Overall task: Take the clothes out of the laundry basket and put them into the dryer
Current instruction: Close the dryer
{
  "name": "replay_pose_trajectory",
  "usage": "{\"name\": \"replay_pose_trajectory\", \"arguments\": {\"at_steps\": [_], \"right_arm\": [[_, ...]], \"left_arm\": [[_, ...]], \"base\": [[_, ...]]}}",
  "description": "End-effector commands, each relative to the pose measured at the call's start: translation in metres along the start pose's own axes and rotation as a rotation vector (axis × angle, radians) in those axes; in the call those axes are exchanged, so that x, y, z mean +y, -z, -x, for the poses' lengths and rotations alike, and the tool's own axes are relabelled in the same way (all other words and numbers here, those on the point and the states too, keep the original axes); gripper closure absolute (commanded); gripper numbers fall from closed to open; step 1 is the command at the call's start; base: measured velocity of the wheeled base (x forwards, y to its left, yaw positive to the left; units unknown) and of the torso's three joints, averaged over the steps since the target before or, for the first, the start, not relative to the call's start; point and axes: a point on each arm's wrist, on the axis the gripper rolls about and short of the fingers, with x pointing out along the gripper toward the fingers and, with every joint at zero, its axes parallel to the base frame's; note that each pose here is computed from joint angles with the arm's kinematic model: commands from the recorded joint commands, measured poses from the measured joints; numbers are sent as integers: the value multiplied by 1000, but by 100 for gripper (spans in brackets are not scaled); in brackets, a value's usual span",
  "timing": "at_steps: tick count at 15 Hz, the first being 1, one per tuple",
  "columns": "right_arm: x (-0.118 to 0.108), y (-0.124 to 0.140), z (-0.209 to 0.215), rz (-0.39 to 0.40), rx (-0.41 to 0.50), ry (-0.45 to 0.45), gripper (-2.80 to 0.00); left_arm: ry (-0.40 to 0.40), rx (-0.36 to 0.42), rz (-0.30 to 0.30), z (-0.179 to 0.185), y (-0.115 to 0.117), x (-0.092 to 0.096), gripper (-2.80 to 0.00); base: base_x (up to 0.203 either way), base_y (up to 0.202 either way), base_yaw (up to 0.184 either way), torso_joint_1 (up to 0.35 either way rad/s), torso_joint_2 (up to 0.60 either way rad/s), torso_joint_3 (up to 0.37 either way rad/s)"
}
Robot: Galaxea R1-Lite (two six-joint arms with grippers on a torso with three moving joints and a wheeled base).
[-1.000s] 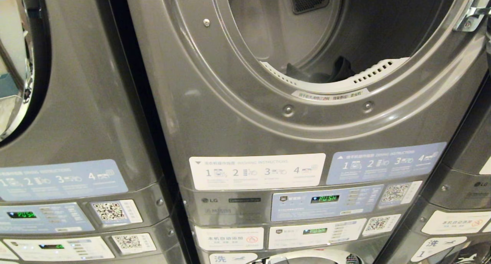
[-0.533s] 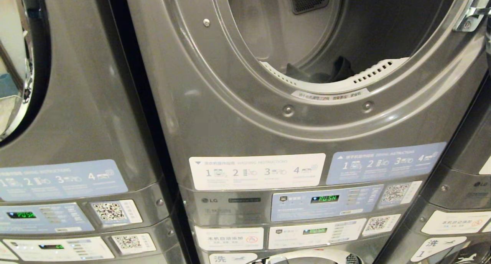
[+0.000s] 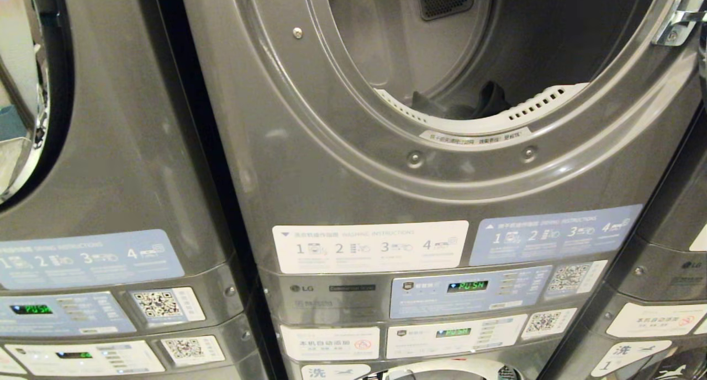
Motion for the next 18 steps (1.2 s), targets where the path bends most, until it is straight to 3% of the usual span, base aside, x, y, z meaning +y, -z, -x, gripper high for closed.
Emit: {"name": "replay_pose_trajectory", "arguments": {"at_steps": [1,18], "right_arm": [[0,1,1,0,-22,6,0],[0,1,1,-73,-21,5,0]], "left_arm": [[0,-1,0,0,0,0,0],[0,-1,0,0,0,0,0]], "base": [[0,0,0,0,0,0],[0,0,0,0,0,0]]}}
